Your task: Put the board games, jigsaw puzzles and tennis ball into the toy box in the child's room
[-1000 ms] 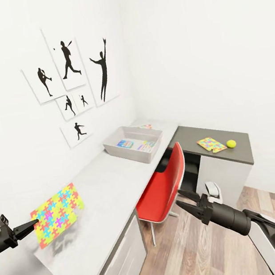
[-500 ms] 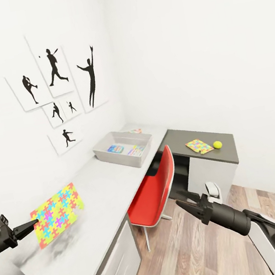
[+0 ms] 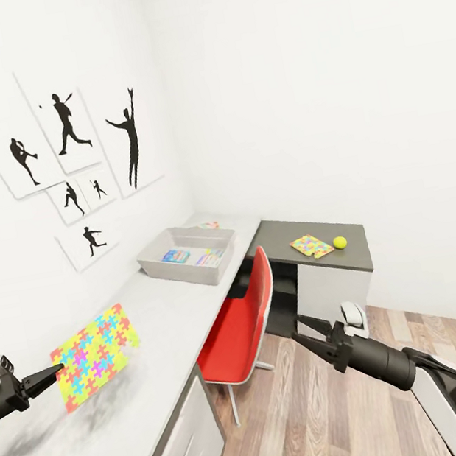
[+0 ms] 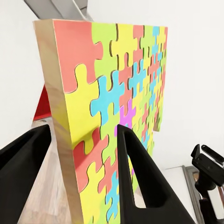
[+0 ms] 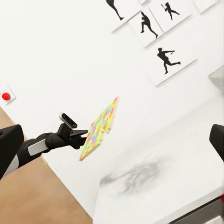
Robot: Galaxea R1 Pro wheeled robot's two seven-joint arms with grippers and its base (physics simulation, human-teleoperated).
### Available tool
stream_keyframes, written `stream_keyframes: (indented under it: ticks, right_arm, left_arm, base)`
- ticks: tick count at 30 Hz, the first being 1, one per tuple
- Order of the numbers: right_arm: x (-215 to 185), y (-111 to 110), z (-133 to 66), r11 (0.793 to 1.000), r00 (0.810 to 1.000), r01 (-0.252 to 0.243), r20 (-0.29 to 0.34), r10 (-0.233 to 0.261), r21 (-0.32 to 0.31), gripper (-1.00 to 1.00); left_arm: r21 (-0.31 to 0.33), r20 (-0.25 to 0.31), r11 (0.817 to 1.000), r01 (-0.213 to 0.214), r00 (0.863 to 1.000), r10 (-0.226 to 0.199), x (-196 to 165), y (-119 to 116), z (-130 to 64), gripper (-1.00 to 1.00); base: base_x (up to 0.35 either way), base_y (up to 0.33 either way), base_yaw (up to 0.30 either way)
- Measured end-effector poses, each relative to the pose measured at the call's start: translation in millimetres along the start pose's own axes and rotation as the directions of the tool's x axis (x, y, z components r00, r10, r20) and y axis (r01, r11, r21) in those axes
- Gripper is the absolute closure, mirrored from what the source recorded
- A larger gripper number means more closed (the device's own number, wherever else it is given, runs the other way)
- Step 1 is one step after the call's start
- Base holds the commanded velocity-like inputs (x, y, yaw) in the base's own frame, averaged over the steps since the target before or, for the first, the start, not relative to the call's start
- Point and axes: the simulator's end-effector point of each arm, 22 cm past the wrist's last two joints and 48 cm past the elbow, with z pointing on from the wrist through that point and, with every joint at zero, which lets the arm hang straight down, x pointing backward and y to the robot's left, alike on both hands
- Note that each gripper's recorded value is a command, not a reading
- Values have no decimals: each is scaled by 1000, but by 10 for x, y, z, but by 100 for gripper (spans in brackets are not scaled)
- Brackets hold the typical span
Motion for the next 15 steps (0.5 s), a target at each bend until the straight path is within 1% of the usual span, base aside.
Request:
stream_keyframes:
  ticks: [15]
  right_arm:
    - [-68,77,4,1000,1000,21,9,-21,-8,-100]
  left_arm:
    - [11,9,1000,-16,1000,15,-37,-100,-35,100]
  base:
    - [0,0,-172]
